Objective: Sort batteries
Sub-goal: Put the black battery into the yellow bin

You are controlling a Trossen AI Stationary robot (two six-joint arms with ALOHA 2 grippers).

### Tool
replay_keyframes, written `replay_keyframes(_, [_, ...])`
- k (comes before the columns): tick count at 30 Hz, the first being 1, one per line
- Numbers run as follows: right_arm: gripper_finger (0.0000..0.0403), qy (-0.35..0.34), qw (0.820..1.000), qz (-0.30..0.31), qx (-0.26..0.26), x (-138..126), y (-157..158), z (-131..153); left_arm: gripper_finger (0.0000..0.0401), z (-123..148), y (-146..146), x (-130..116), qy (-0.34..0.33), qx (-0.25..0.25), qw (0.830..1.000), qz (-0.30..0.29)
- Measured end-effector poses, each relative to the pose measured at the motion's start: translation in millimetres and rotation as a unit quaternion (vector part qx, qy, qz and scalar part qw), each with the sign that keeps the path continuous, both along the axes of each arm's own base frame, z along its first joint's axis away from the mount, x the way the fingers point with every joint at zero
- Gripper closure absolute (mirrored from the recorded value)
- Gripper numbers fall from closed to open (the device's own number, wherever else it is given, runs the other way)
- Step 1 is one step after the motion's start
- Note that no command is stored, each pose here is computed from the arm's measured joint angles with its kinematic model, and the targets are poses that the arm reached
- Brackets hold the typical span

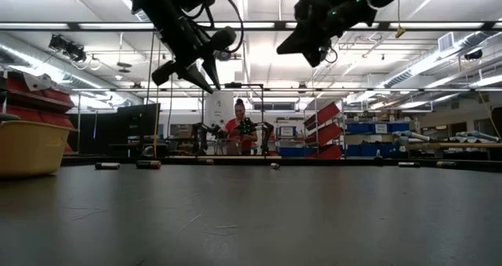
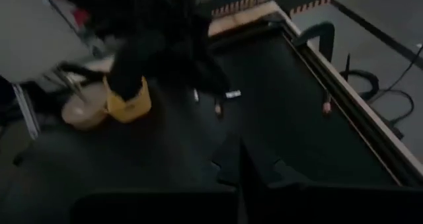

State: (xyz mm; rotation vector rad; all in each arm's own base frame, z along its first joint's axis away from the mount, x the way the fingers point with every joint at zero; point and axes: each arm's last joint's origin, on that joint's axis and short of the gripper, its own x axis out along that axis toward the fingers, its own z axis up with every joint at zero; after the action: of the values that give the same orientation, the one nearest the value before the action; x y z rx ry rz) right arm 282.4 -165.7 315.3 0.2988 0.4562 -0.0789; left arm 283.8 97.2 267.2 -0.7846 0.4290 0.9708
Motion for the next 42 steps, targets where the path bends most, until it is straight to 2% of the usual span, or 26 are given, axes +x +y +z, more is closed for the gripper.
replay_keyframes(2, [0.0399, 0.026, 1.000, 0.001, 0.012, 4, -4, -2, 0.0302, 0, 9, -3, -0.001, -0.004, 1.000, 0.010])
replay_keyframes(5, [0.0395, 0.029, 1.000, 0.004, 0.007, 8, -7, 3, 0.0302, -2, 22, -10, 0.011, -0.030, 0.999, -0.014])
replay_keyframes(8, [0.0393, 0.022, 1.000, 0.002, -0.015, 15, -12, 0, 0.0302, -10, 33, -23, 0.061, -0.069, 0.996, -0.023])
replay_keyframes(13, [0.0396, -0.012, 0.997, -0.068, 0.031, 18, -23, 3, 0.0297, -20, 40, -46, 0.153, -0.123, 0.980, -0.029])
replay_keyframes(16, [0.0396, -0.022, 0.995, -0.100, 0.023, 20, -30, 3, 0.0287, -21, 41, -49, 0.183, -0.110, 0.976, -0.038])
replay_keyframes(19, [0.0395, -0.026, 0.991, -0.118, 0.051, 18, -33, 2, 0.0278, -18, 50, -46, 0.162, -0.076, 0.983, -0.041])
replay_keyframes(25, [0.0397, -0.038, 0.988, -0.135, 0.066, 18, -34, 6, 0.0276, -18, 90, -37, 0.076, -0.017, 0.997, -0.008])
replay_keyframes(29, [0.0399, -0.047, 0.988, -0.134, 0.067, 15, -30, 13, 0.0275, -31, 113, -30, 0.069, 0.004, 0.997, -0.038])
replay_keyframes(35, [0.0397, -0.045, 0.989, -0.125, 0.065, 10, -28, 16, 0.0235, -34, 147, -17, 0.081, -0.030, 0.991, -0.098])
replay_keyframes(39, [0.0399, -0.044, 0.990, -0.122, 0.058, 9, -28, 17, 0.0197, -34, 167, -5, 0.141, -0.066, 0.981, -0.117])
replay_keyframes(42, [0.0401, -0.043, 0.991, -0.119, 0.052, 9, -29, 17, 0.0188, -40, 179, 3, 0.187, -0.118, 0.969, -0.111])
